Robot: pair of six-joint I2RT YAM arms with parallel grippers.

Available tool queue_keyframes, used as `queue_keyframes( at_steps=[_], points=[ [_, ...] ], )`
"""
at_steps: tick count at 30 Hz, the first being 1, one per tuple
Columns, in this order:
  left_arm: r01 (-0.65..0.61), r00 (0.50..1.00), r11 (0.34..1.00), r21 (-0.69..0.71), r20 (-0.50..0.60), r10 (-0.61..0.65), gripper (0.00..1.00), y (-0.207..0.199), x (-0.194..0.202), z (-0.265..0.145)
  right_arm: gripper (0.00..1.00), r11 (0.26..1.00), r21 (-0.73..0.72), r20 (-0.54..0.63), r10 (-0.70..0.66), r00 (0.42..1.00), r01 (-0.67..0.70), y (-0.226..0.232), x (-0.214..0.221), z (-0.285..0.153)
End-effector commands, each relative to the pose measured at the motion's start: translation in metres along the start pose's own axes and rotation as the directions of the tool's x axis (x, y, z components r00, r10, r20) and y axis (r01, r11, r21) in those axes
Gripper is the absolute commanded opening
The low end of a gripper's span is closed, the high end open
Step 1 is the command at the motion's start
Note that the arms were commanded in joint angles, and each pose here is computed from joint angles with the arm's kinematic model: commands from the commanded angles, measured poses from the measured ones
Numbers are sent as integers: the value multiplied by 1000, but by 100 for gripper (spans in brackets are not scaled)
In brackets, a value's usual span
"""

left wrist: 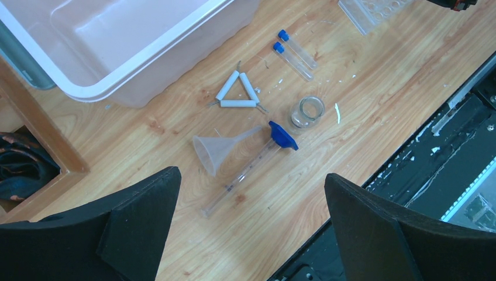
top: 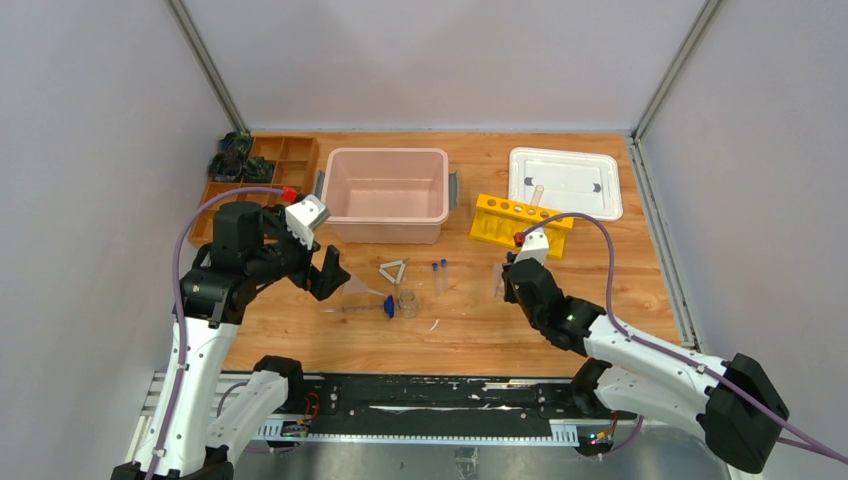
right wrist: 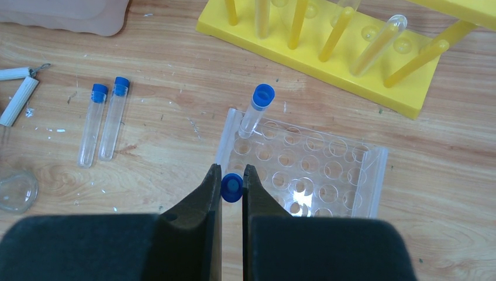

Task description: Organize the chemistry lab equipment

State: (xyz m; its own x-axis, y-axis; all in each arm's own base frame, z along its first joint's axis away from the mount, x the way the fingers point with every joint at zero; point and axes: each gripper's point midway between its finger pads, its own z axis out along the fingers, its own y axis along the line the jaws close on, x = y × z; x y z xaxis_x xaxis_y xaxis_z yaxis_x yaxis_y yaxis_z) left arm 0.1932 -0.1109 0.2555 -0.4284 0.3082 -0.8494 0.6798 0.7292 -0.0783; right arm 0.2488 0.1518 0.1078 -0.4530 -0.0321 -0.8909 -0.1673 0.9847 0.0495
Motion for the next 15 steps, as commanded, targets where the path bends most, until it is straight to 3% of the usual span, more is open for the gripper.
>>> queue_keyframes(
  at_steps=[1, 15],
  points=[
    [-5, 1000, 1000, 6, 9, 5, 100, -2, -3, -2, 0, 1000, 19, -46, -19, 999, 20, -7, 14, 1],
    [-12, 1000, 1000, 2, 11, 12, 100, -1, -4, -2, 0, 999, 15, -81, -27, 996, 28, 1, 31, 17]
  ],
)
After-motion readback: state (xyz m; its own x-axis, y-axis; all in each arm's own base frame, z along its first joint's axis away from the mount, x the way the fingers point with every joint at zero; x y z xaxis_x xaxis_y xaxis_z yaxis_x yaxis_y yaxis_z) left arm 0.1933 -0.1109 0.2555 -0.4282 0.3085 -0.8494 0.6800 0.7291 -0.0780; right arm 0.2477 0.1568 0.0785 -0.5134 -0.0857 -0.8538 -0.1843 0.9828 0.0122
